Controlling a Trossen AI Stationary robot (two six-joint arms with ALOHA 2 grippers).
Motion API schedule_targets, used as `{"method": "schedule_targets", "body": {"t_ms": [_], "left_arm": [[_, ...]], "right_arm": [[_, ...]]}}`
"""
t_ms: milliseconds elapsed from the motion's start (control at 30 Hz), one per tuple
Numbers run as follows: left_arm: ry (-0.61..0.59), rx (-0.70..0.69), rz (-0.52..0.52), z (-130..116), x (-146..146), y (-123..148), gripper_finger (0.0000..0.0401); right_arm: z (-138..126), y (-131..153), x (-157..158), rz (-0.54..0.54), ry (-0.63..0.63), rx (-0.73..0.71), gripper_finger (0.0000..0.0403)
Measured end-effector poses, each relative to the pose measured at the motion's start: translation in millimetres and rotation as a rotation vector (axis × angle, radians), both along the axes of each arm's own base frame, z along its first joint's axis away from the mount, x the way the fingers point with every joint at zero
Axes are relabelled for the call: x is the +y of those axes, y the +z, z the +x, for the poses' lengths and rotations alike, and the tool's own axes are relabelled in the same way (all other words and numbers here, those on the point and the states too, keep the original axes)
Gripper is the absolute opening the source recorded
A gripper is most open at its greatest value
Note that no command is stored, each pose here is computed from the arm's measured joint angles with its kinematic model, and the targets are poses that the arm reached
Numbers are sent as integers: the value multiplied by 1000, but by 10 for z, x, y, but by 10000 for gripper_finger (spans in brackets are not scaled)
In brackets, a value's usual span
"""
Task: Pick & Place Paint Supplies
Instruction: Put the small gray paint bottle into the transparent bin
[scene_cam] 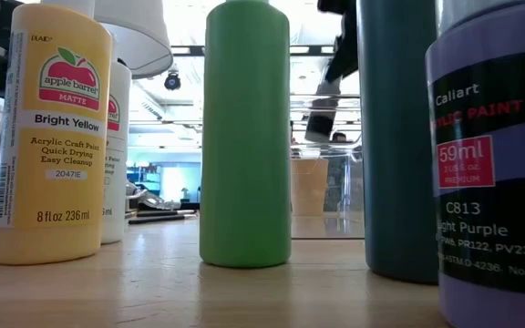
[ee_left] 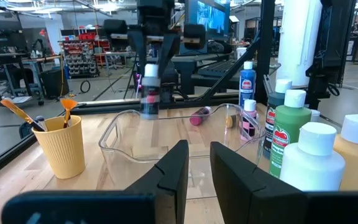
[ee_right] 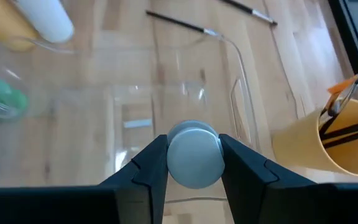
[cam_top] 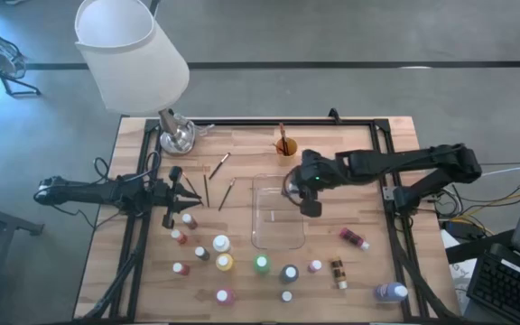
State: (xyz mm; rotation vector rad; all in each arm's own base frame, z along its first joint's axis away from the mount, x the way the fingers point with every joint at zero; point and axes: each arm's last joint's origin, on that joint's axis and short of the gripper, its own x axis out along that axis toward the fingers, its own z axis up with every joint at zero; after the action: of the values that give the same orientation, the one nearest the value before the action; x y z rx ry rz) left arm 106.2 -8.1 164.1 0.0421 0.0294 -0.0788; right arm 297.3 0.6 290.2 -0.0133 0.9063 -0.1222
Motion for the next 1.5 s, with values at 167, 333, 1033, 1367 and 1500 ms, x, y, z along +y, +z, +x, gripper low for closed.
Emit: {"method": "schedule_targets", "body": {"t_ms": [167, 333, 1033, 1367, 1500], "left_arm": [[0, -1, 0, 0, 0, 1, 74], [0, 0, 0, 0, 0, 0, 74], [0, 0, 0, 0, 0, 0, 74], [0, -1, 0, 0, 0, 1, 74], [0, 0, 0, 0, 0, 0, 74]], "right_arm": [[96, -154, -97, -4, -27, 56, 114], [185, -317, -194, -3, -56, 110, 120], [399, -813, -280, -14, -53, 252, 117], [381, -824, -281, -24, -41, 271, 199], [363, -812, -278, -27, -38, 280, 212]]}}
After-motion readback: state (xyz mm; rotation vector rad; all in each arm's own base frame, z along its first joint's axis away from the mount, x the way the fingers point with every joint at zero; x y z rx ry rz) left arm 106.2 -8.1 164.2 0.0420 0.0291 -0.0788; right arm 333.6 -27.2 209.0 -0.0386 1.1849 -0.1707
